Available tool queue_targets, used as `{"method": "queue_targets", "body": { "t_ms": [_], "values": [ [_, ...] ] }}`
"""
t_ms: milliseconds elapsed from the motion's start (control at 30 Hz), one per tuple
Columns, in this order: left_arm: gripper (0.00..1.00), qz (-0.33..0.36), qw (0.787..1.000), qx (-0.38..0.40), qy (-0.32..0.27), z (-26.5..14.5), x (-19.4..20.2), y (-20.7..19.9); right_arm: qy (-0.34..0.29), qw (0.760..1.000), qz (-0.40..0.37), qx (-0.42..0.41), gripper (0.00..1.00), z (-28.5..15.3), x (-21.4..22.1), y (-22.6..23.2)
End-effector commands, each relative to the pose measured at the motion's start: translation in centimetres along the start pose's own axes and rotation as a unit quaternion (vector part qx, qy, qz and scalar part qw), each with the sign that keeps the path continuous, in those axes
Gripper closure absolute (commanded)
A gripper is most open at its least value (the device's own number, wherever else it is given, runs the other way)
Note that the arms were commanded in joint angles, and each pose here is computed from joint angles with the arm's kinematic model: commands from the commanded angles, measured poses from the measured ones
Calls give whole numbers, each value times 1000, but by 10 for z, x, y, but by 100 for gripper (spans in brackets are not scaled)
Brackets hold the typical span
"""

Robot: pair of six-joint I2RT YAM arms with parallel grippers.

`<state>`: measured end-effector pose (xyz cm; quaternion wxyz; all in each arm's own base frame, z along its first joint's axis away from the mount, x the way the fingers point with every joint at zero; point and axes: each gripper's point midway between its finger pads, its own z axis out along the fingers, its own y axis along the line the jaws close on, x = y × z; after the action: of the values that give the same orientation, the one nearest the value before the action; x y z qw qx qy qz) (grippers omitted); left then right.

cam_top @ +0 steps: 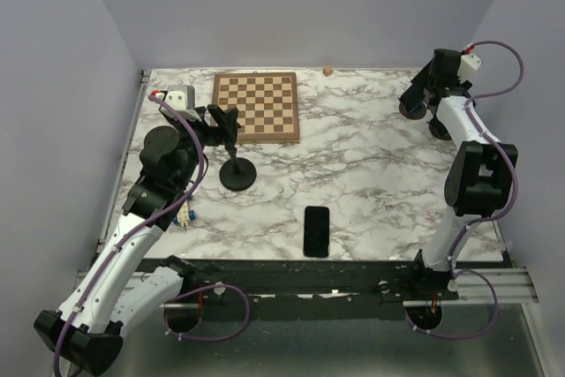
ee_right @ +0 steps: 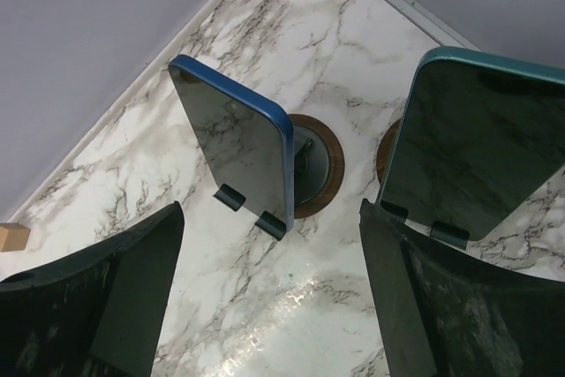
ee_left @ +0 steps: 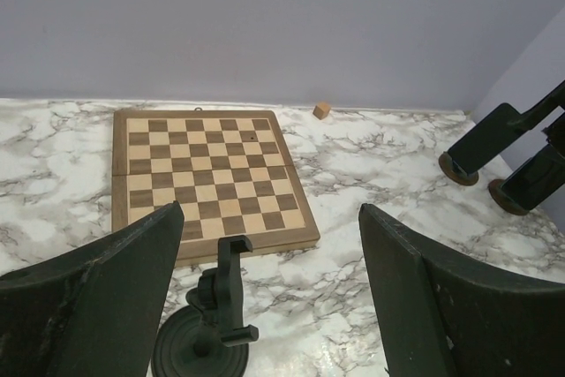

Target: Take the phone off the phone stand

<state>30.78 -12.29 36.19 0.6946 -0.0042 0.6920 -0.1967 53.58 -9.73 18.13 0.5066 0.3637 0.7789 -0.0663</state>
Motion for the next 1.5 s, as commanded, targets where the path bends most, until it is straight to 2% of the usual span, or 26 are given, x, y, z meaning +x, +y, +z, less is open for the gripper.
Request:
{"method": "queue_targets", "body": {
  "t_ms": [0, 167, 333, 433, 533, 667, 1467],
  "values": [
    [12, -8, 1000, 14, -6, -2, -11, -7, 8, 1000, 22, -7, 14, -15, 4, 0],
    [12, -13, 1000, 21, -4, -2, -10, -9, -3, 1000, 1, 18, 12, -23, 24, 1],
    [12, -14, 1000, 22, -2, -1, -8, -10, -7, 996, -7, 87, 6, -15, 42, 14],
    [12, -14, 1000, 20, -1, -1, -7, -9, -26, 987, 17, 158, 2, -9, 37, 14],
    [12, -14, 1000, 21, -2, -1, -9, -9, -15, 975, 34, 218, 1, -2, 40, 10],
    [12, -14, 1000, 19, -2, -1, -8, -9, -10, 965, 38, 259, 0, 7, 45, 7],
    [12, -17, 999, 28, 16, 5, 1, -12, -68, 969, 20, 236, 0, 32, 44, 26]
  ]
}}
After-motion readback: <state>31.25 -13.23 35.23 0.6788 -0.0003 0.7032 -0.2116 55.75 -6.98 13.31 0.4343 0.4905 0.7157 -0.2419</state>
